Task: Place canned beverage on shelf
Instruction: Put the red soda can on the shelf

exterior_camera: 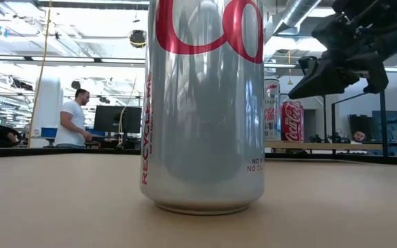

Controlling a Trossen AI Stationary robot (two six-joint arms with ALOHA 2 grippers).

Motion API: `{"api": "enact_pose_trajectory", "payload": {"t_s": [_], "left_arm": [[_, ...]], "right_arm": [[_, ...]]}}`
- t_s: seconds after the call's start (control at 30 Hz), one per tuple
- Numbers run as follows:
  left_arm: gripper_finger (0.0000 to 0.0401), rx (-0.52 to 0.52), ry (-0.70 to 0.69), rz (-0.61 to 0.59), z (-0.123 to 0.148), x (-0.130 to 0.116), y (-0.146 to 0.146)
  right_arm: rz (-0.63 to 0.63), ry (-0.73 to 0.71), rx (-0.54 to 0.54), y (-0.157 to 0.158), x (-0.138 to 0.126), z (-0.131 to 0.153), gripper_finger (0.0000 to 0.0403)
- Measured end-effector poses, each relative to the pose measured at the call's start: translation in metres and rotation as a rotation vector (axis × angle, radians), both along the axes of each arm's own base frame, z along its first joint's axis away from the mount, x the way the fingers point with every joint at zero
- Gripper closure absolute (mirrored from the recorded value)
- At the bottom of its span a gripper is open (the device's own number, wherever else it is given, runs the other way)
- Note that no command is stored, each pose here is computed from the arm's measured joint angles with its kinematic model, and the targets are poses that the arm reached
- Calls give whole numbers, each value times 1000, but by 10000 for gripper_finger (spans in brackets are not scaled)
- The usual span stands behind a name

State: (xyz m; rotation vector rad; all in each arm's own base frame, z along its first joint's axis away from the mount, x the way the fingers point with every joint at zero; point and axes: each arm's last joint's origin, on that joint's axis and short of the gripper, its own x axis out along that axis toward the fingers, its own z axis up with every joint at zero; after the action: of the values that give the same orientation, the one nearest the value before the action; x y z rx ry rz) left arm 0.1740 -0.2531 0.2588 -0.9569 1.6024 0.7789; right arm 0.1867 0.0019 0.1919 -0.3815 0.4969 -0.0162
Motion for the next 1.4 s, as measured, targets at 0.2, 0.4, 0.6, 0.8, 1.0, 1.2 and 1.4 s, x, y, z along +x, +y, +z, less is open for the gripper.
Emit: {"api": "enact_pose_trajectory", "payload": {"t_s": [0.2,0.4,0.6,0.8,1.0,1.2,1.4], "left_arm": [[12,-50,19,-22,-16,-1,-2],[12,-72,7,-39,-20,0,-3],[34,-91,34,-45,-20,0,-3],[109,-78,48,-55,-20,-2,-2],[132,-82,42,-79,-20,2,2],[132,-78,14,-130,-20,21,19],[132,1,-28,-247,-14,47,53]], "right_arm": [[32,-1,25,1,0,0,380],[32,-1,25,1,0,0,380],[32,-1,25,1,0,0,380],[31,-1,26,1,0,0,380],[31,-1,27,1,0,0,380],[30,-1,27,1,0,0,380],[11,10,67,1,-1,-1,380]]}}
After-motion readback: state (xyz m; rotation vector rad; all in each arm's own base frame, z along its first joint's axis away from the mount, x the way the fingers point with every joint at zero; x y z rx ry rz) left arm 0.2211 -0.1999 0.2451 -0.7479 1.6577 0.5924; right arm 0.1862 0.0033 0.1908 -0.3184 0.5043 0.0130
